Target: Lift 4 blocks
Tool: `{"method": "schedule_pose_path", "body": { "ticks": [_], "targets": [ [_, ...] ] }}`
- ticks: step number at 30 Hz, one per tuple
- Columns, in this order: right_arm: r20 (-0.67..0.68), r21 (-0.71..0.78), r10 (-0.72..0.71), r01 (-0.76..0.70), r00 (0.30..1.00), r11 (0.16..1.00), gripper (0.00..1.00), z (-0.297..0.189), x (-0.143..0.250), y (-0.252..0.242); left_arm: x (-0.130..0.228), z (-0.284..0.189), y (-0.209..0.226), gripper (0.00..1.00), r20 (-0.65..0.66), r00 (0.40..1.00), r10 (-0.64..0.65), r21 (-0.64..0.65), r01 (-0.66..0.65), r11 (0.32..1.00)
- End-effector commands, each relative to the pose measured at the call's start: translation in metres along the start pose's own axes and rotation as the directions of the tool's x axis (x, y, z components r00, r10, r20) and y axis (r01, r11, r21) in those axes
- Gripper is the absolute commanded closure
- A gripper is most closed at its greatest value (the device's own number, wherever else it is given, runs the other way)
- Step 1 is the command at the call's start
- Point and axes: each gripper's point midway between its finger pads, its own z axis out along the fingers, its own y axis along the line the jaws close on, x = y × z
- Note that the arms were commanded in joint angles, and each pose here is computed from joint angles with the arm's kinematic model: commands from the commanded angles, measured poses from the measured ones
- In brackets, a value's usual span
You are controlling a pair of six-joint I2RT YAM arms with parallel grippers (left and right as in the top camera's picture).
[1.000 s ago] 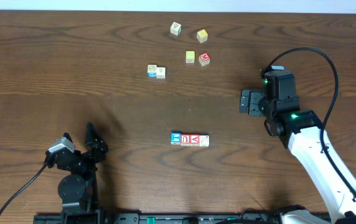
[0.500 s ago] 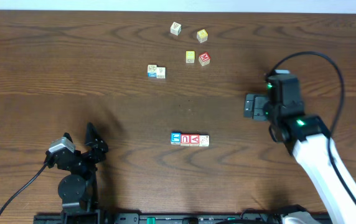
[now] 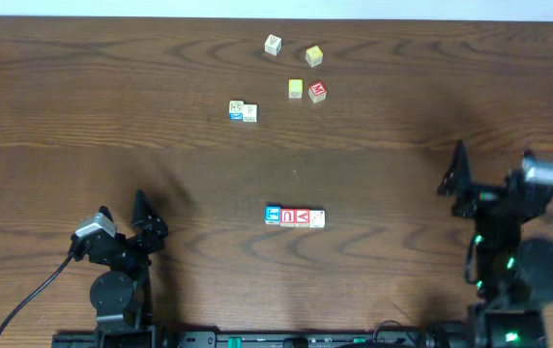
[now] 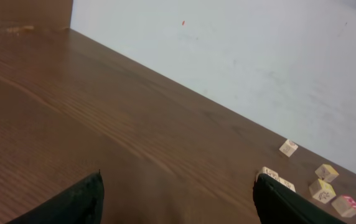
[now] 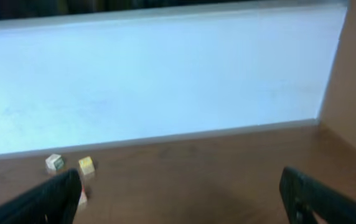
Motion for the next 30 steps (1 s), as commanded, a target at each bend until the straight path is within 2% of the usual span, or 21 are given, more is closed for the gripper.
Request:
{"method": "schedule_pose_path", "body": {
  "ticks": [1, 4, 19, 25, 30],
  "targets": [
    [0.081, -0.087, -0.028, 0.035, 0.996, 0.996, 0.01, -0.013, 0.018, 0.010, 0.017, 0.001, 0.006, 0.23, -0.051, 0.999, 0.000, -0.015, -0.001, 1.000],
    [0.148, -0.090, -0.022, 0.036, 0.989, 0.995, 0.01, -0.022, 0.026, 0.009, 0.017, 0.001, 0.006, 0.23, -0.051, 0.999, 0.000, -0.015, -0.001, 1.000],
    [0.189, -0.110, 0.004, 0.017, 0.982, 0.994, 0.01, -0.034, 0.065, 0.007, 0.017, 0.001, 0.006, 0.23, -0.051, 0.999, 0.000, -0.015, -0.001, 1.000],
    [0.138, -0.125, 0.000, 0.017, 0.990, 0.992, 0.01, -0.031, 0.083, 0.010, 0.017, 0.001, 0.006, 0.23, -0.051, 0.999, 0.000, -0.015, -0.001, 1.000],
    [0.066, -0.123, -0.062, 0.070, 0.996, 0.990, 0.01, -0.029, 0.103, 0.010, 0.017, 0.001, 0.006, 0.23, -0.051, 0.999, 0.000, -0.015, -0.001, 1.000]
  ]
}}
